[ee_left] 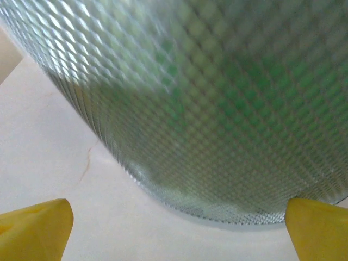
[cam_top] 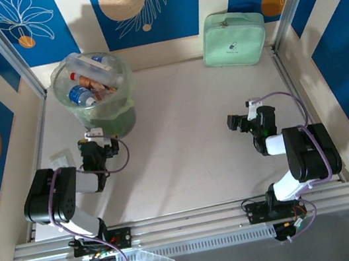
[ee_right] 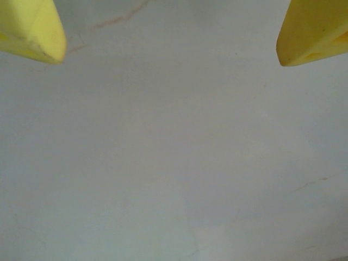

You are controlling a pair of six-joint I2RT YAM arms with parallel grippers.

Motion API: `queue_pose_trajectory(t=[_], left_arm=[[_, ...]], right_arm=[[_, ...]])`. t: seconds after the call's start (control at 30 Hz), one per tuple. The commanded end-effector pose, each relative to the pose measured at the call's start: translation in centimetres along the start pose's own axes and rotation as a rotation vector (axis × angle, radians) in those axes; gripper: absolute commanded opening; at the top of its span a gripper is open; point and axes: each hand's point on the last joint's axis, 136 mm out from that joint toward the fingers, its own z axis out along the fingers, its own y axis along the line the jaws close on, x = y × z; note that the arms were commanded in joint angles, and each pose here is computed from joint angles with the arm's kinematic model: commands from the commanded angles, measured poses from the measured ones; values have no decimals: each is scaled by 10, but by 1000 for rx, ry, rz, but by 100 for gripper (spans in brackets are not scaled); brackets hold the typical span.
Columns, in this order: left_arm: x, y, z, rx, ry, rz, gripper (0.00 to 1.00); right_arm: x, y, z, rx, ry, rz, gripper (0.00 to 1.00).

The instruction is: Put the plastic bottles in the bin

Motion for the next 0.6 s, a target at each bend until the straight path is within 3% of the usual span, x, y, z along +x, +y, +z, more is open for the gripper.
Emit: queue_pose_trajectory(t=[0.0, 0.2, 0.3, 0.4, 0.57], left_arm=[[-16, -5, 4, 41, -35, -1, 99], [-16, -9, 5, 94, -30, -15, 99], [-17, -22, 1, 174, -54, 19, 99], [-16, -14, 4, 115, -37, 11, 99], [-15, -5, 6, 66, -23, -22, 99]], right_arm=[[-35, 14, 2, -29, -112, -71, 99], [-35, 16, 3, -21, -114, -89, 99], [-30, 42, -9, -201, -140, -146, 99], [-35, 19, 4, -58, -93, -76, 99], [-35, 17, 4, -47, -96, -76, 99]])
